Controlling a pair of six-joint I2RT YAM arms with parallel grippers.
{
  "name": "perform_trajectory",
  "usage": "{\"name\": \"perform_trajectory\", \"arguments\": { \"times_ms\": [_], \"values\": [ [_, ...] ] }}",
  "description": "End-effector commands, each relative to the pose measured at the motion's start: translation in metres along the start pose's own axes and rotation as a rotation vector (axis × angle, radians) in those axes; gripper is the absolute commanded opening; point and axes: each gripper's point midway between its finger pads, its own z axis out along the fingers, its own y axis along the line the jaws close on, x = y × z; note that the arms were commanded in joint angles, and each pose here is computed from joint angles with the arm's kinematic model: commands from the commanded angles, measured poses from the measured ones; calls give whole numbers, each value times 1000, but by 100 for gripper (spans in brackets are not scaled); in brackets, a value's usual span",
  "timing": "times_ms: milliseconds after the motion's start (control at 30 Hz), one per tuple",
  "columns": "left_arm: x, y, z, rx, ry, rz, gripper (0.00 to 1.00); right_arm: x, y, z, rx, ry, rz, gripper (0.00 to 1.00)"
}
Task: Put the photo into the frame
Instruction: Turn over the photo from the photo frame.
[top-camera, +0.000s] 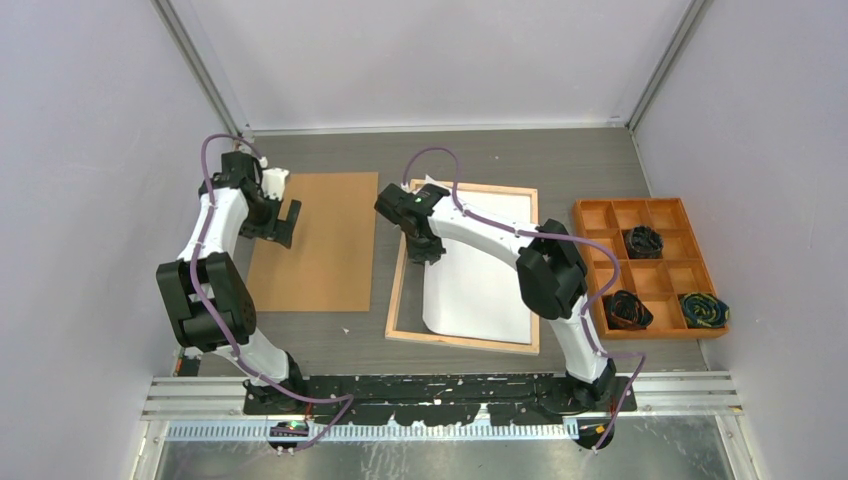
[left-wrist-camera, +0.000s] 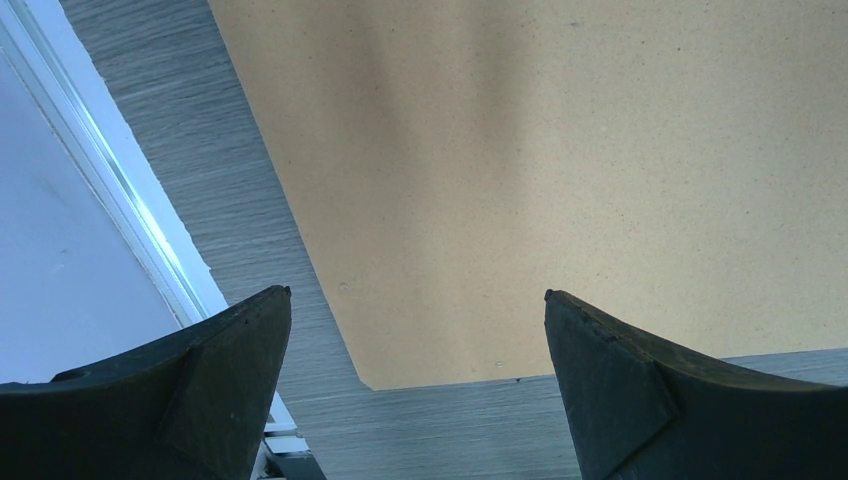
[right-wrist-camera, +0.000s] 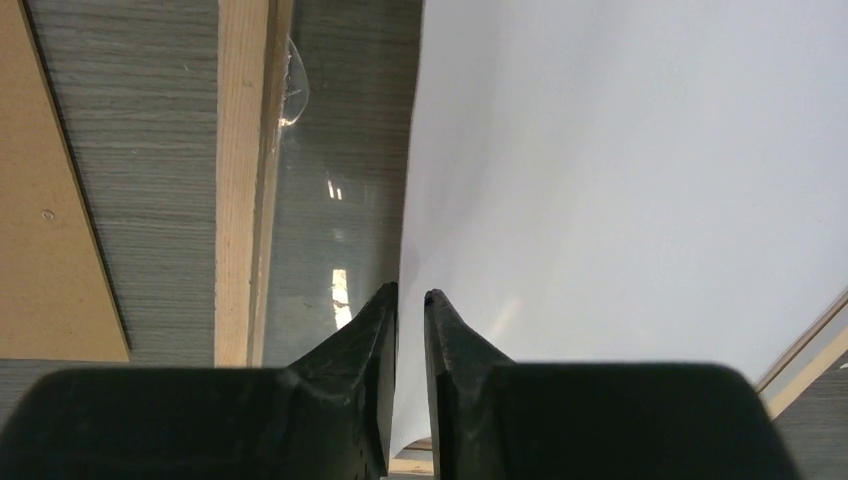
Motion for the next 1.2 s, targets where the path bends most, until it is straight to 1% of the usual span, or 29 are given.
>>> {"name": "perform_trajectory", "arguments": {
  "times_ms": [0,33,233,267,400,533,667,800,933,967,1067,1167],
  "values": [
    [-5,0,-1,-8,-25,17,100,-17,-6,-12,-10,-58,42,28],
    [-4,0,-1,-5,-22,19,100,-18,-5,-12,-19,-61,47,37],
    [-3,0,-2,-5,-18,35,100,-25,-1,-20,-74,-90,69,78],
    [-3,1,-2,-7,-15,39,100,-26,-1,-22,-79,-95,71,82],
    [-3,4,-3,-21,-9,43,100,-34,4,-35,-124,-123,81,94],
    [-6,10,-4,-44,-9,38,100,-43,17,-53,-219,-150,97,99],
    [-12,22,-4,-81,-16,6,100,-55,34,-70,-334,-183,115,100],
    [-14,63,-7,-240,-19,-83,100,-74,65,-82,-500,-255,141,100],
    [-6,100,-5,-320,5,-175,100,-85,103,-83,-627,-216,147,100],
    [-4,105,-3,-323,12,-191,100,-85,111,-74,-632,-192,152,100],
    [10,124,9,-345,52,-240,100,-96,133,-56,-653,-176,178,100],
    [20,131,23,-357,76,-250,99,-100,149,-31,-657,-160,207,100]
  ]
}}
